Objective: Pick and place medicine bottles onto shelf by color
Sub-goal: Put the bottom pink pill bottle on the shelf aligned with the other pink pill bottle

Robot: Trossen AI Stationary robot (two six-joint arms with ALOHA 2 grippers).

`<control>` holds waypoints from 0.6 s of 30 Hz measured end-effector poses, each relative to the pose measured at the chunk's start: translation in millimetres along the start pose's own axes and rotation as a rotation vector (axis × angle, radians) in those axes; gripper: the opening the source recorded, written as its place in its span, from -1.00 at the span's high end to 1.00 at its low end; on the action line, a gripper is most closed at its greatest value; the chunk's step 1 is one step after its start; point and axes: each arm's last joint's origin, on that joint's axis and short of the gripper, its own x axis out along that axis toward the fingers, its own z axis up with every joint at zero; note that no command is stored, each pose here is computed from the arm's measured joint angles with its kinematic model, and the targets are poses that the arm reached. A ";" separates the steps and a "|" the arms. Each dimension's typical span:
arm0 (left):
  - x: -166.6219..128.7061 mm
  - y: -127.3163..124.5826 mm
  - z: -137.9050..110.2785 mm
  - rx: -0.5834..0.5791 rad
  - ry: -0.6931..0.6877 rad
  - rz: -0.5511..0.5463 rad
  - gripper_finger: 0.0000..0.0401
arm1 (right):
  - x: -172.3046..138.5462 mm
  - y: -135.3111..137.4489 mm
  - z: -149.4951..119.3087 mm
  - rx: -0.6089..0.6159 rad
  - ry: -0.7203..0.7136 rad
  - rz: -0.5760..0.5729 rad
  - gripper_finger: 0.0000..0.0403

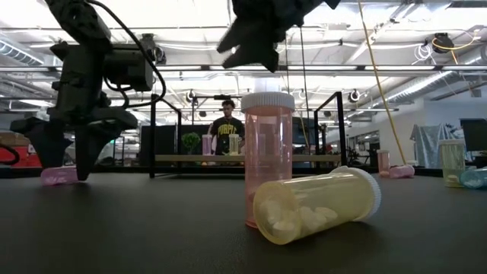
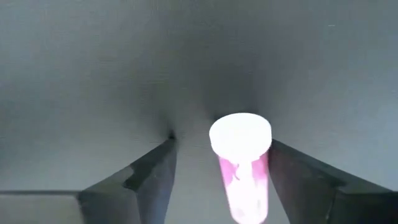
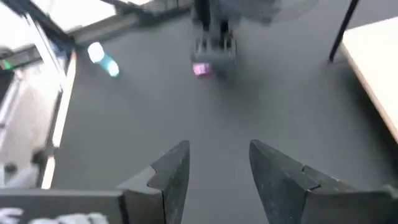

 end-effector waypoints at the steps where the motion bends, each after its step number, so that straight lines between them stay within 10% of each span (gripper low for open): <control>1: 0.4 0.3 -0.3 -0.004 -0.005 0.003 -0.17 | -0.1 0.4 1.2 0.009 -0.010 0.002 0.20; 18: 1.1 1.4 0.7 -0.027 -0.049 0.019 0.51 | 9.4 -2.0 0.3 0.089 -0.027 -0.021 0.20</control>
